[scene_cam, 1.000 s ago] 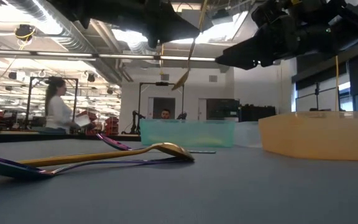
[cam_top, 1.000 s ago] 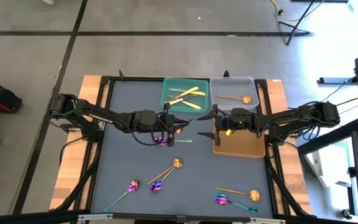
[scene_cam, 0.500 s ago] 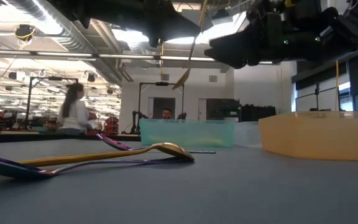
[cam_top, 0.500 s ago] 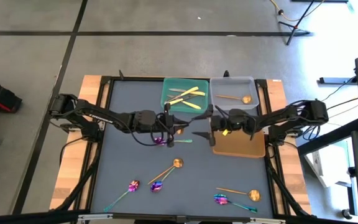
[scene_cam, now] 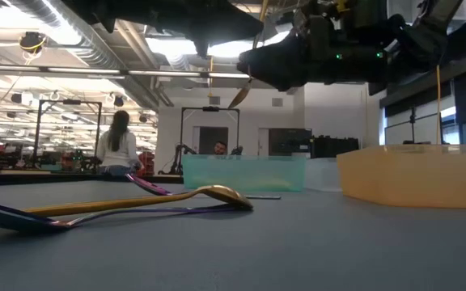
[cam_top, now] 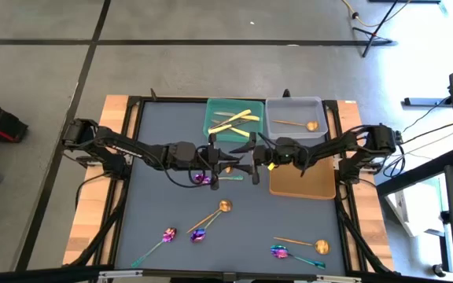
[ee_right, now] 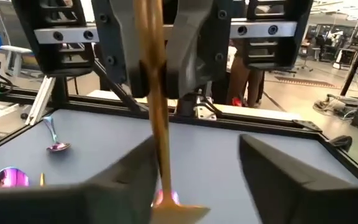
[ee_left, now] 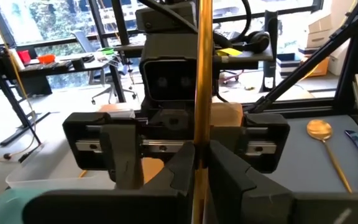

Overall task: Sort silverware by color (type)
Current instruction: Put the gold spoon into the transparent bin

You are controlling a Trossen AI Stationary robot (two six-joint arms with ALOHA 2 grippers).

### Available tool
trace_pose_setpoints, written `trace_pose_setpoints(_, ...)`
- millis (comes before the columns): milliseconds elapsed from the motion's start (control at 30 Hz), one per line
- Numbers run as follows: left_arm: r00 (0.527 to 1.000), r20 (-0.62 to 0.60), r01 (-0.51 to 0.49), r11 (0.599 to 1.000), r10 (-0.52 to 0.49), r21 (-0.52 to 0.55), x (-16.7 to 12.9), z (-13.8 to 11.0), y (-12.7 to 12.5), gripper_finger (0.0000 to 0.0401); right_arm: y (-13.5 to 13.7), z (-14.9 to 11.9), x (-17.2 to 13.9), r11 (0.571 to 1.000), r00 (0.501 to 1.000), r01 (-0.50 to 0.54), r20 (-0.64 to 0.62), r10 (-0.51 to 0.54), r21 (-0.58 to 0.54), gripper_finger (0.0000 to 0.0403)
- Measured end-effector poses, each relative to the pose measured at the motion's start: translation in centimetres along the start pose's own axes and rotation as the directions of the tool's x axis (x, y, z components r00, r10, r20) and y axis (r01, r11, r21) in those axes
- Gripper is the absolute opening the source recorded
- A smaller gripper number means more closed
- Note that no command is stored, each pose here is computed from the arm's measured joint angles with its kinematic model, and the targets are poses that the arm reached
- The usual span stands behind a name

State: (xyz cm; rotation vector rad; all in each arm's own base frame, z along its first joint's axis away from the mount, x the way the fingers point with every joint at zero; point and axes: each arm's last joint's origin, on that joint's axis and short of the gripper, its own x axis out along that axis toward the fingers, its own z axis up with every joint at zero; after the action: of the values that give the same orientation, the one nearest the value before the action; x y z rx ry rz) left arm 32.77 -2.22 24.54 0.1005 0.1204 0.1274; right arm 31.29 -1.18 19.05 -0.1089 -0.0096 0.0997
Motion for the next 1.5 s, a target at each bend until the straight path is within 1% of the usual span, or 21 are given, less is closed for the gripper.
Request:
trace_pose_setpoints(100,1.000,-0.002,0.000,1.000,0.000,0.001,0.0,0.0,-0.1,0.0031,0.1,0.1,0.0,1.000,1.000,-0.027,0.004,0.027,-0.009,0.0116)
trace_pose_setpoints(200,1.000,-0.007,0.001,1.000,-0.001,0.001,0.0,0.0,-0.1,0.0031,0.3,0.2,-0.1,0.995,0.996,-0.089,0.015,0.090,-0.034,0.0039)
trace_pose_setpoints(233,1.000,-0.011,0.005,1.000,-0.005,0.001,0.0,-0.1,-0.1,0.0031,0.3,0.2,-0.1,0.993,0.994,-0.109,0.016,0.110,-0.039,0.0020)
trace_pose_setpoints(267,1.000,-0.011,0.006,1.000,-0.006,0.001,0.0,-0.1,-0.1,0.0031,0.3,0.2,-0.1,0.992,0.993,-0.118,0.017,0.119,-0.045,0.0012)
trace_pose_setpoints(400,1.000,-0.011,0.006,1.000,-0.006,-0.015,0.0,-0.1,-0.1,0.0031,0.3,0.1,-0.1,0.993,0.994,-0.105,0.011,0.105,-0.051,0.0022)
trace_pose_setpoints(467,1.000,-0.012,0.004,1.000,-0.004,-0.015,0.0,-0.1,-0.1,0.0037,0.3,0.1,-0.1,0.993,0.995,-0.102,0.009,0.102,-0.052,0.0017)
trace_pose_setpoints(533,1.000,-0.012,0.001,1.000,-0.002,-0.017,0.0,-0.1,0.0,0.0049,0.3,0.1,-0.1,0.993,0.995,-0.101,0.010,0.102,-0.054,0.0007)
trace_pose_setpoints(600,1.000,-0.018,0.000,1.000,0.000,-0.017,0.0,-0.2,0.1,0.0068,0.3,0.1,-0.1,0.993,0.995,-0.101,0.003,0.102,-0.053,0.0006)
trace_pose_setpoints(667,1.000,-0.029,-0.001,1.000,0.000,-0.017,0.0,-0.3,0.1,0.0087,0.2,0.3,-0.3,0.996,0.997,-0.080,-0.023,0.079,-0.049,0.0012)
trace_pose_setpoints(733,0.998,-0.066,-0.001,1.000,0.001,-0.009,-0.3,-0.4,0.1,0.0104,0.1,0.6,-0.6,0.997,0.997,-0.052,-0.057,0.049,-0.063,0.0012)
trace_pose_setpoints(767,0.996,-0.090,-0.015,1.000,0.015,-0.001,-0.6,-0.3,0.1,0.0110,0.1,0.8,-0.8,0.997,0.996,-0.040,-0.078,0.034,-0.070,0.0010)
trace_pose_setpoints(833,0.986,-0.143,-0.082,0.996,0.084,0.018,-1.4,-0.1,0.4,0.0118,0.0,1.2,-1.3,0.996,0.993,-0.008,-0.119,-0.003,-0.092,0.0005)
trace_pose_setpoints(900,0.970,-0.185,-0.153,0.988,0.156,0.032,-2.3,0.1,0.4,0.0121,-0.2,1.9,-1.9,0.993,0.987,0.038,-0.153,-0.055,-0.115,0.0005)
trace_pose_setpoints(967,0.954,-0.232,-0.189,0.981,0.192,0.036,-3.0,0.1,0.4,0.0120,-0.3,2.5,-2.5,0.986,0.976,0.092,-0.182,-0.117,-0.137,0.0008)
trace_pose_setpoints(1133,0.937,-0.303,-0.173,0.984,0.174,0.028,-3.5,-0.5,-0.3,0.0120,-0.9,3.9,-4.7,0.955,0.927,0.192,-0.278,-0.252,-0.226,0.0004)
trace_pose_setpoints(1200,0.933,-0.315,-0.173,0.985,0.172,0.026,-3.2,-0.9,-0.5,0.0120,-1.5,4.4,-5.7,0.944,0.904,0.224,-0.310,-0.293,-0.240,0.0004)
trace_pose_setpoints(1333,0.922,-0.347,-0.169,0.985,0.173,0.041,-2.6,-1.9,-0.7,0.0119,-3.3,5.0,-8.0,0.919,0.847,0.303,-0.370,-0.382,-0.253,0.0005)
trace_pose_setpoints(1500,0.914,-0.365,-0.169,0.984,0.176,0.050,-2.2,-2.5,-0.8,0.0119,-6.0,5.4,-10.6,0.872,0.769,0.413,-0.412,-0.488,-0.261,0.0003)
